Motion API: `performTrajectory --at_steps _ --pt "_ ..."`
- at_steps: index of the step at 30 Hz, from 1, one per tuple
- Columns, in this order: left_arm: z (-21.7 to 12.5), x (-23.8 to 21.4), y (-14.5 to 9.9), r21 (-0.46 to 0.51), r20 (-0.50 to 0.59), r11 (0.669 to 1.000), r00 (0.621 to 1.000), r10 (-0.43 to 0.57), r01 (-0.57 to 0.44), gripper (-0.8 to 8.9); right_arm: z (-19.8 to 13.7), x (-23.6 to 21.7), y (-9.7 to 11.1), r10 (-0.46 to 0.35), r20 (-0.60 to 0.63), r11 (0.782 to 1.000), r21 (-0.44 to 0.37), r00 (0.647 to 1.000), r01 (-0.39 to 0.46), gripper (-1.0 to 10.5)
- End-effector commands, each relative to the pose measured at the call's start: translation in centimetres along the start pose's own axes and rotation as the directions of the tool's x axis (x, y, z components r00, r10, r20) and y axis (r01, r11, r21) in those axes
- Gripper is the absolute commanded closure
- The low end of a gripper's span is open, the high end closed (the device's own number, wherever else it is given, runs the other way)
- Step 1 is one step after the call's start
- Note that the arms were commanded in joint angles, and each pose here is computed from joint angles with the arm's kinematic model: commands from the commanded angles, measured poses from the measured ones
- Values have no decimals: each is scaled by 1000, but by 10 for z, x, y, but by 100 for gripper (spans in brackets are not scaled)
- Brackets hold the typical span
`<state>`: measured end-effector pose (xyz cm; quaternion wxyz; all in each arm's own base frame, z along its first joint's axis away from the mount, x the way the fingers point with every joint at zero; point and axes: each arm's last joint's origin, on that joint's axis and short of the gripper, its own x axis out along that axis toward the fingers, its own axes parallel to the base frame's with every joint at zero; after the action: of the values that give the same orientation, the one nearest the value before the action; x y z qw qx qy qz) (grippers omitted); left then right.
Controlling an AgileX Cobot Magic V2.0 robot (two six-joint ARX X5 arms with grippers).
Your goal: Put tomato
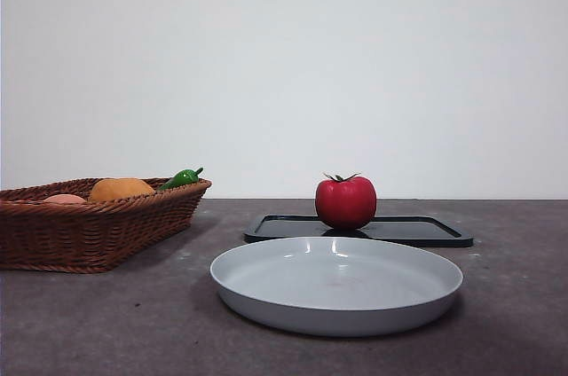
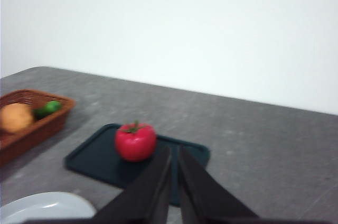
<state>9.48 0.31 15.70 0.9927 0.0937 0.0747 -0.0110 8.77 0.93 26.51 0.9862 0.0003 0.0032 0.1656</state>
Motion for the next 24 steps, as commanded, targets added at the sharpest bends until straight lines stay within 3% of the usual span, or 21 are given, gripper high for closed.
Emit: performTrajectory --at_steps 1,9,24 --pt "-7 2 -1 -6 -27 1000 1000 -2 2 806 -17 3 -2 -38 42 999 -3 998 38 935" --pt "-7 2 -1 -6 -27 1000 1000 -2 2 806 -66 5 -8 -225 69 974 41 972 223 935" --pt "-7 2 -1 -6 -27 1000 1000 -2 2 806 -104 7 -10 -252 -46 962 93 967 255 935"
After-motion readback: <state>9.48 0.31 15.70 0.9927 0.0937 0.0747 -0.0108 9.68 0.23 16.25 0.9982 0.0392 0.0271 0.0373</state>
